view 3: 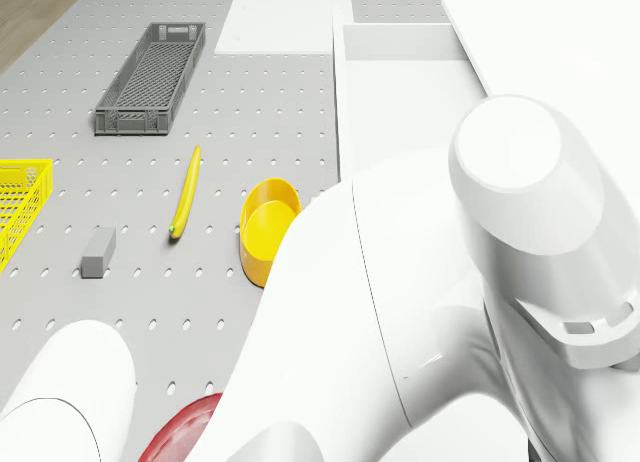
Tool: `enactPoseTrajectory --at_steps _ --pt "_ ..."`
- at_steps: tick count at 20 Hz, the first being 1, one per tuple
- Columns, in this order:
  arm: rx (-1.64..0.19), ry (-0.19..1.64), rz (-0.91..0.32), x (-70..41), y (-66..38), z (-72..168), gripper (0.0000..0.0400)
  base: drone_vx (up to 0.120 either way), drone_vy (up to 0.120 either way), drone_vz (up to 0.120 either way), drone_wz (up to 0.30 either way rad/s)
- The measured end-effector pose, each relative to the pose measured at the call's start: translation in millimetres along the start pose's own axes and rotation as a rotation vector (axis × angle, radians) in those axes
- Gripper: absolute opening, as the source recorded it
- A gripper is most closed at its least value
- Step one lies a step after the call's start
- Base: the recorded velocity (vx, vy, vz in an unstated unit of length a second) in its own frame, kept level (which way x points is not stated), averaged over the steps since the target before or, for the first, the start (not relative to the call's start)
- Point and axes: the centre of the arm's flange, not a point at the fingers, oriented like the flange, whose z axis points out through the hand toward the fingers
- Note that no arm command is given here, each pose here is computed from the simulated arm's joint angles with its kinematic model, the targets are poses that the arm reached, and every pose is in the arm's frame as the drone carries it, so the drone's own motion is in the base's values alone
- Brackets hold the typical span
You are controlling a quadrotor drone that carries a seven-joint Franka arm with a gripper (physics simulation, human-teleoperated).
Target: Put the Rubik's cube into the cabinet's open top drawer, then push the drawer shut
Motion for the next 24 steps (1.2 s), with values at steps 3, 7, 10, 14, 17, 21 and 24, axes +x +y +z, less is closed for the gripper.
enactPoseTrajectory --at_steps 3,7,10,14,17,21,24 --pt "0.005 0.000 -0.054 13.1 -10.4 20 0.0103 0.000 0.000 0.000 0.000" --pt "0.004 0.001 -0.052 11.8 -9.1 40 0.0104 0.000 0.000 0.000 0.000" --pt "0.003 0.001 -0.051 11.2 -8.6 56 0.0105 0.000 0.000 0.000 0.000" --pt "0.003 0.001 -0.051 10.7 -8.3 78 0.0105 0.000 0.000 0.000 0.000" --pt "0.003 0.001 -0.050 10.4 -8.1 94 0.0105 0.000 0.000 0.000 0.000" --pt "0.003 0.001 -0.050 10.3 -8.2 115 0.0105 0.000 0.000 0.000 0.000" --pt "0.003 0.001 -0.050 10.5 -8.2 127 0.0105 0.000 0.000 0.000 0.000"
